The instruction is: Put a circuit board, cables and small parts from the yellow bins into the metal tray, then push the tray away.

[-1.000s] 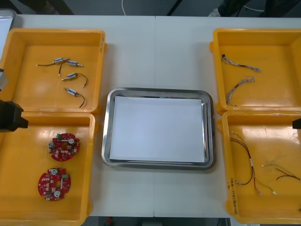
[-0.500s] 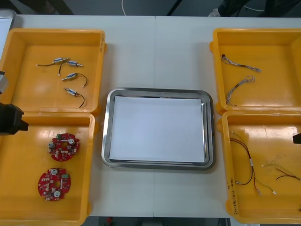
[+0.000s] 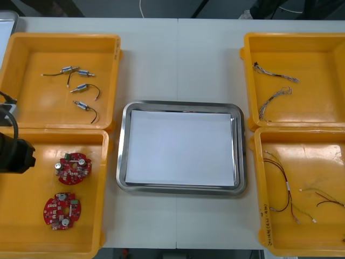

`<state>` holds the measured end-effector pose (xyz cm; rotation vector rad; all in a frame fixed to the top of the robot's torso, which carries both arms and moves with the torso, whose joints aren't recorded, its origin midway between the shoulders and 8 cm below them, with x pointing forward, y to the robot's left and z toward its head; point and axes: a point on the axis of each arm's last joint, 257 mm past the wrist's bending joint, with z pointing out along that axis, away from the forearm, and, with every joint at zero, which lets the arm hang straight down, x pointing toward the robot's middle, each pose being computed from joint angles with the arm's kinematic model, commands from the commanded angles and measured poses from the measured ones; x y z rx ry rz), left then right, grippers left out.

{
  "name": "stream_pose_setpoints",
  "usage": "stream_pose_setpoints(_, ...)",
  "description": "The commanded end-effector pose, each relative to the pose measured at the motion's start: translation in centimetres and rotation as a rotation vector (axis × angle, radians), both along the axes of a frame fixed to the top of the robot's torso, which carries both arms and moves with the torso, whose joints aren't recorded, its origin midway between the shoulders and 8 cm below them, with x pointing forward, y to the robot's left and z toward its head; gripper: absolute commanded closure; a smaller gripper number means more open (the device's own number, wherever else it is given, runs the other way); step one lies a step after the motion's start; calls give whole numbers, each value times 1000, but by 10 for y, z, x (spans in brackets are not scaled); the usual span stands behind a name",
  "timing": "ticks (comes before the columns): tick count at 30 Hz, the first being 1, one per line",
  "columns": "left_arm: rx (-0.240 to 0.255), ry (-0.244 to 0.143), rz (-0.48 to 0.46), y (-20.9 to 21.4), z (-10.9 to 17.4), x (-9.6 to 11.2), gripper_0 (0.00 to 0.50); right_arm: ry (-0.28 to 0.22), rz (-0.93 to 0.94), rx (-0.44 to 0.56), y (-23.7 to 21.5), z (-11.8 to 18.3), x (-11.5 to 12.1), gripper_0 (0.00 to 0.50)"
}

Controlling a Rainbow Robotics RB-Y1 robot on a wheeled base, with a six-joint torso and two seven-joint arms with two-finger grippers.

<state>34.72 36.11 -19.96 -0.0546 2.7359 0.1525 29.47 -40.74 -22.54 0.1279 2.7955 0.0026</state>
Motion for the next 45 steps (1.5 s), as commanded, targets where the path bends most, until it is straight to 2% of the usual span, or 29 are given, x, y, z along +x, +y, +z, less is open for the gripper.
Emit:
stream_pose_setpoints(1, -24, 15, -15, -16, -18, -10, 0, -26, 26, -63, -21, 19, -9, 0)
stream_pose_setpoints(7, -75, -6, -11, -26, -31, -12, 0, -4, 33, -71, -28, 15, -24, 0)
stream_pose_setpoints(11, -87, -21, -19, -34, -44, -12, 0, -47, 69, -98, -30, 15, -21, 0)
stream_pose_setpoints(14, -85, -31, -22, -40, -52, -10, 0, -60, 86, -112, -34, 14, -22, 0)
stream_pose_setpoints(21, -84, -14, -21, -49, -69, -18, 0, -110, 190, -165, -40, 13, -16, 0)
stream_pose_setpoints(30, -81, -2, -18, -61, -87, -25, 0, -78, 342, -191, -43, -7, -19, 0)
stream_pose_setpoints(40, -70, 1, -9, -64, -98, -30, 0, -102, 445, -218, -40, -27, -14, 0)
stream_pose_setpoints(45, -67, -7, -1, -63, -103, -33, 0, -76, 475, -221, -41, -37, -18, 0)
